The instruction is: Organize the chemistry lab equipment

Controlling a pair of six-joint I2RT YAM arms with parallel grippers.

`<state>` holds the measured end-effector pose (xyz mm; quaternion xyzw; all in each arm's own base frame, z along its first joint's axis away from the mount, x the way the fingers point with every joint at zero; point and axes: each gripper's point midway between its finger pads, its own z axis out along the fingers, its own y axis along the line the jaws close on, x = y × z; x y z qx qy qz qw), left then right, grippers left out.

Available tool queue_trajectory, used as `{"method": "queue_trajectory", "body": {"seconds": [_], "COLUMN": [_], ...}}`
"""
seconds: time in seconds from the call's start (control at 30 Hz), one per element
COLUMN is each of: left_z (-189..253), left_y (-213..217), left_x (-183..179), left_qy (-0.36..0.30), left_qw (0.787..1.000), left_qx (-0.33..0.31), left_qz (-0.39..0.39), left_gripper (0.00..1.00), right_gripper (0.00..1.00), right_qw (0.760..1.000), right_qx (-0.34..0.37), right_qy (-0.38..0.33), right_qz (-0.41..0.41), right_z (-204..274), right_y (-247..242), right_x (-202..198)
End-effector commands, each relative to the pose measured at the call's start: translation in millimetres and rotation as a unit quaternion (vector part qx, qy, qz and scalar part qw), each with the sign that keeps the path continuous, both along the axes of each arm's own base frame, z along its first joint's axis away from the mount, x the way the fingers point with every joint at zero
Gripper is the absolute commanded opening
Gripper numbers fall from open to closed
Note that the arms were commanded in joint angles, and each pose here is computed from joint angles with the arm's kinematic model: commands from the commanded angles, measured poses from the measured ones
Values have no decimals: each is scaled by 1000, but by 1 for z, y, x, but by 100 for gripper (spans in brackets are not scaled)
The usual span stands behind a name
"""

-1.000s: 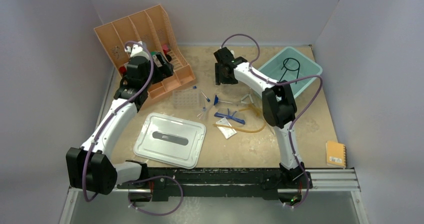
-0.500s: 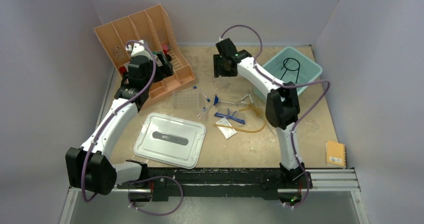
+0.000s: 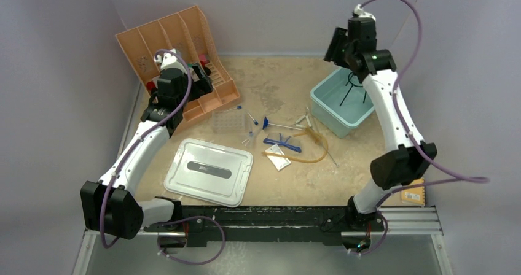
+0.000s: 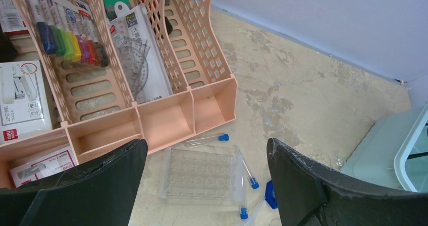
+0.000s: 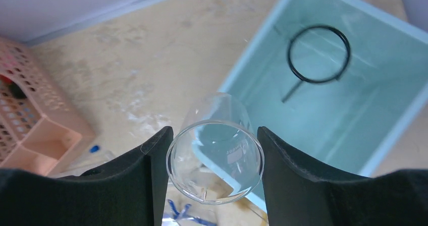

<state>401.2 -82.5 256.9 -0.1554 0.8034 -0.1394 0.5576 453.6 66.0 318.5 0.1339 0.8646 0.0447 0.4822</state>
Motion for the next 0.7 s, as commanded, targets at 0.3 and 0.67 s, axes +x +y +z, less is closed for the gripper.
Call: {"method": "queue_trajectory", "body": {"seconds": [0.3, 0.67], "left_z": [24, 24], "left_y": [-6, -4], "left_x": [8, 5], "left_qy": [-36, -37], "left_qw": [999, 999], "left_qx": [-30, -24], "left_qz": [0, 2], "left_gripper": [87, 87], "right_gripper": [41, 45], "right_qw": [986, 979], "right_qx": [8, -19], "right_qy": [163, 202], "right_qz": [-28, -6], "right_z": [-127, -197], "right_y": [-36, -41], "right_x": [-40, -4]}}
